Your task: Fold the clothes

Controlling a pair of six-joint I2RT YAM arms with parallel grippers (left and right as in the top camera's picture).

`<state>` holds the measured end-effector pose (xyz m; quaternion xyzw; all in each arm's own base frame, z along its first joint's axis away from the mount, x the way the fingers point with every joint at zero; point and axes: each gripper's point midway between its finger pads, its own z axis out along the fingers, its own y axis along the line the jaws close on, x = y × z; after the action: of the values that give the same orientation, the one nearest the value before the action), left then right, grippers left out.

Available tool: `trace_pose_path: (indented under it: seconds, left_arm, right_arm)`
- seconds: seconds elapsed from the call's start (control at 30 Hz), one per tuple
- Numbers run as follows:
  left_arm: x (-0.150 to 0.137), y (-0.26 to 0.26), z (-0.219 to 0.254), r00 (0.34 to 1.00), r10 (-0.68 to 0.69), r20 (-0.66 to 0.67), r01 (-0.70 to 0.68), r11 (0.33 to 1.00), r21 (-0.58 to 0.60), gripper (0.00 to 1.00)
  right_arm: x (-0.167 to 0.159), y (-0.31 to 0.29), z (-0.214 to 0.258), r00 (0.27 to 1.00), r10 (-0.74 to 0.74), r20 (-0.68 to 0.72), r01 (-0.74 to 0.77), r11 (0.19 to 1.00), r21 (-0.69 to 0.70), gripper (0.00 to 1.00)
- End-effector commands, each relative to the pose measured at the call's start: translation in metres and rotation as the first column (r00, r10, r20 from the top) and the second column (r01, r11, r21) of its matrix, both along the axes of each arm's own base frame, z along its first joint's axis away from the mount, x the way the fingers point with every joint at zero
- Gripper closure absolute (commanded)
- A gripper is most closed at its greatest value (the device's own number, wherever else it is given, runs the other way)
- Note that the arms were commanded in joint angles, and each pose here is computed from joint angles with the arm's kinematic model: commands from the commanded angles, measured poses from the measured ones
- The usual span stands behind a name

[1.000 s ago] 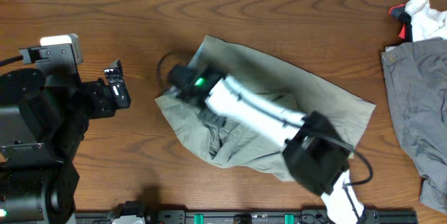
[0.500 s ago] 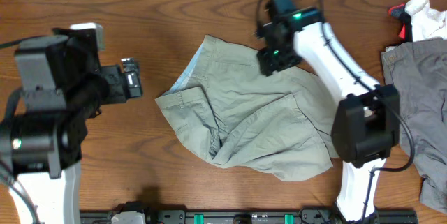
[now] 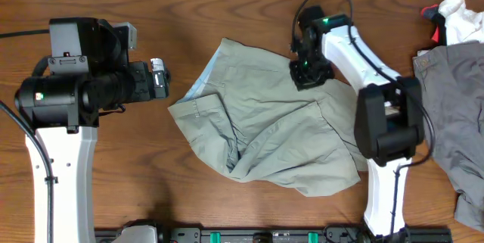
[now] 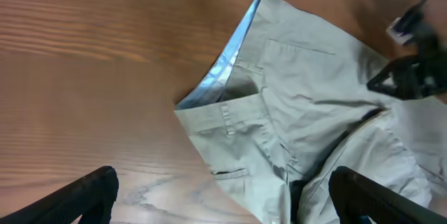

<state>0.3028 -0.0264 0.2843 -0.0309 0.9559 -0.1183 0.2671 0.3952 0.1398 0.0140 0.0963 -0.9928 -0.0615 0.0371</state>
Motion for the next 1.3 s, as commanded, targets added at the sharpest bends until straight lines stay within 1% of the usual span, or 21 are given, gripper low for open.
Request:
trace_pose_path:
  seconds: [0.0,0.13,0.27,0.33,0.4,0.43,0.57,0.63,0.7,0.73,0.8,0.83,0.87,0.93,1.0,1.07,1.13,1.2,1.27]
  left_arm:
    - [0.001,-0.001,0.009,1.000,-0.003,0.028,0.004,1.000,-0.011,0.02]
    - [0.004,-0.001,0.010,0.999,-0.002,0.038,0.002,1.000,-0.009,0.02]
    - [0.005,-0.001,0.011,0.999,-0.002,0.047,0.003,1.000,-0.009,0.02]
    - [0.006,-0.001,0.011,0.999,-0.002,0.049,0.003,1.000,-0.009,0.02]
    - [0.006,-0.001,0.012,0.999,-0.003,0.051,0.003,1.000,-0.009,0.02]
    - [0.006,-0.001,0.012,0.999,-0.002,0.051,0.003,1.000,-0.009,0.02]
    - [0.007,-0.001,0.012,0.999,-0.003,0.053,0.003,1.000,-0.009,0.02]
    - [0.007,-0.001,0.012,0.999,-0.003,0.053,0.003,1.000,-0.009,0.02]
    - [0.007,-0.001,0.012,0.999,-0.003,0.052,0.003,1.000,-0.009,0.02]
    - [0.006,-0.001,0.012,0.999,-0.003,0.052,0.003,1.000,-0.009,0.02]
    - [0.006,-0.001,0.012,0.999,-0.003,0.051,0.003,1.000,-0.009,0.02]
    - [0.006,-0.001,0.011,0.999,-0.003,0.049,0.003,1.000,-0.009,0.02]
    - [0.006,-0.001,0.011,0.999,-0.002,0.049,0.003,1.000,-0.009,0.02]
    - [0.006,-0.001,0.011,0.999,-0.003,0.050,0.003,1.000,-0.009,0.02]
    - [0.006,-0.001,0.011,0.999,-0.002,0.050,0.003,1.000,-0.009,0.02]
    - [0.006,-0.001,0.011,0.999,-0.003,0.050,0.003,1.000,-0.008,0.02]
    - [0.006,-0.001,0.011,0.999,-0.003,0.050,0.003,1.000,-0.008,0.02]
    - [0.006,-0.001,0.012,0.999,-0.003,0.051,0.003,1.000,-0.008,0.02]
    - [0.006,-0.001,0.012,0.999,-0.002,0.053,0.003,1.000,-0.009,0.02]
  right_arm:
    - [-0.014,-0.004,-0.030,0.989,-0.113,-0.092,0.109,0.993,-0.052,0.99]
    - [-0.012,-0.003,-0.063,0.982,-0.152,-0.111,0.145,0.987,-0.067,0.99]
    - [0.016,0.000,-0.110,0.975,-0.221,-0.037,0.219,0.975,-0.037,0.99]
    - [0.027,-0.001,-0.123,0.966,-0.257,-0.011,0.257,0.966,-0.019,0.99]
    - [0.046,0.004,-0.132,0.951,-0.310,0.012,0.309,0.949,0.053,0.99]
    - [0.059,0.010,-0.131,0.946,-0.322,0.026,0.317,0.941,0.118,0.99]
    - [0.117,0.023,-0.102,0.906,-0.412,0.099,0.356,0.867,0.348,0.99]
    - [0.149,0.027,-0.074,0.893,-0.423,0.155,0.316,0.833,0.455,0.99]
    - [0.174,0.025,-0.046,0.880,-0.426,0.210,0.273,0.815,0.510,0.97]
    - [0.185,0.027,-0.024,0.883,-0.400,0.245,0.212,0.806,0.552,0.89]
    - [0.196,0.031,0.013,0.890,-0.350,0.293,0.107,0.784,0.611,0.70]
    - [0.198,0.031,0.028,0.892,-0.336,0.302,0.081,0.777,0.624,0.65]
    - [0.198,0.027,0.044,0.893,-0.328,0.309,0.071,0.779,0.623,0.61]
    - [0.195,0.017,0.062,0.895,-0.302,0.330,0.059,0.811,0.583,0.55]
    - [0.187,-0.002,0.067,0.896,-0.306,0.321,0.118,0.863,0.491,0.47]
    - [0.176,-0.020,0.062,0.902,-0.315,0.296,0.189,0.903,0.386,0.47]
    - [0.161,-0.032,0.052,0.913,-0.316,0.259,0.236,0.926,0.295,0.48]
    - [0.149,-0.038,0.041,0.926,-0.302,0.229,0.251,0.941,0.226,0.48]
    - [0.141,-0.038,0.031,0.938,-0.275,0.212,0.238,0.953,0.185,0.46]
